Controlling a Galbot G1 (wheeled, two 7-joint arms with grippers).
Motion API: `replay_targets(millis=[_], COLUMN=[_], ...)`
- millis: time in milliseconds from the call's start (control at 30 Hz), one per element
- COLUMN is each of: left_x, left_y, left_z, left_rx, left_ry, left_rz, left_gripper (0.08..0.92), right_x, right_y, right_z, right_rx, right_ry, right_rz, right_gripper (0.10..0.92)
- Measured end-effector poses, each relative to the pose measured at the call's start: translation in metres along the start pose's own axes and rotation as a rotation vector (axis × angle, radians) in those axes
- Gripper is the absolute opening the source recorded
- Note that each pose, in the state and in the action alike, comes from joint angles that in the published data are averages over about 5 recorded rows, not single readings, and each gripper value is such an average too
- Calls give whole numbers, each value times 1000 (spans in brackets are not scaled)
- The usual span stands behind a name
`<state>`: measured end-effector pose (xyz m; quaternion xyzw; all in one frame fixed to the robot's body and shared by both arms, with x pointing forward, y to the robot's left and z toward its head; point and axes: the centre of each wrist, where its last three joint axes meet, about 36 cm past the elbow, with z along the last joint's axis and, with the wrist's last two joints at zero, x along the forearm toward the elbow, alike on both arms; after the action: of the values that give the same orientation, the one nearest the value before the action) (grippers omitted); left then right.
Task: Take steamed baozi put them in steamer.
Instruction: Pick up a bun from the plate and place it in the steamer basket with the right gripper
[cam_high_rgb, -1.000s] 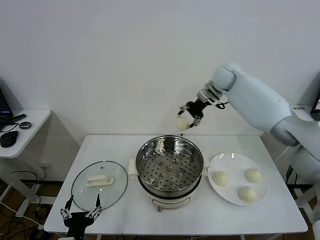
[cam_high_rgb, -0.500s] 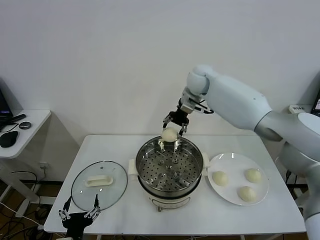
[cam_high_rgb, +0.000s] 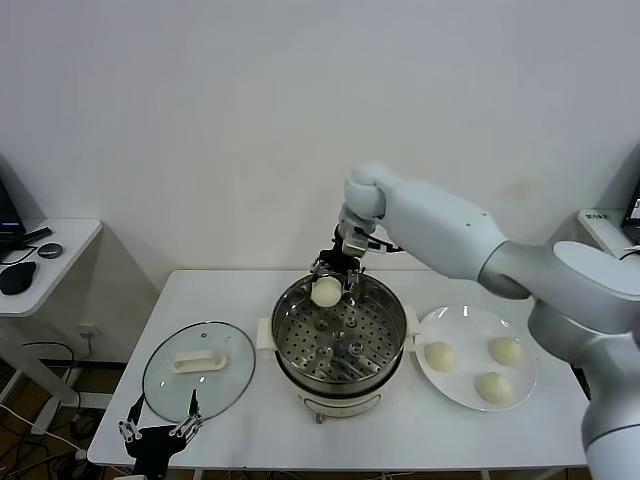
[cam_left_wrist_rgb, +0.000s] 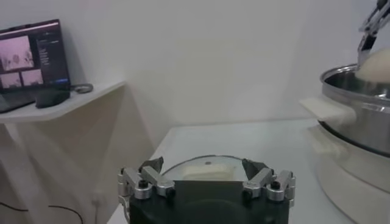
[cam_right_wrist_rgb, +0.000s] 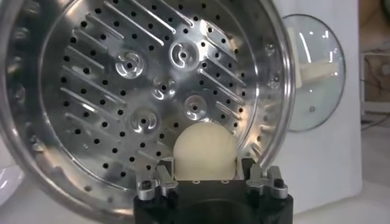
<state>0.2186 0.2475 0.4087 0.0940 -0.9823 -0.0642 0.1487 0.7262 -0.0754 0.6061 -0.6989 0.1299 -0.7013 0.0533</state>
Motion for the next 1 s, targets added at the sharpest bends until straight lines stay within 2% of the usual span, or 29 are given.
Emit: replay_targets(millis=[433, 533, 700, 1000], left_x=[-4, -4, -4, -5], left_y=[-3, -4, -4, -4], left_z=[4, 4, 4, 4], left_rx=[12, 16, 21, 21], left_ry=[6, 8, 7, 8], left_rz=[2, 3, 6, 11], left_gripper=[823, 823, 823, 823], right_x=[-22, -23, -20, 14], right_y=[7, 7, 8, 6], right_z=[0, 0, -2, -3], right_rx=[-7, -11, -34, -128], right_ry=[16, 22, 34, 64], right_rz=[7, 9, 10, 56], right_gripper=[645, 686, 802, 823])
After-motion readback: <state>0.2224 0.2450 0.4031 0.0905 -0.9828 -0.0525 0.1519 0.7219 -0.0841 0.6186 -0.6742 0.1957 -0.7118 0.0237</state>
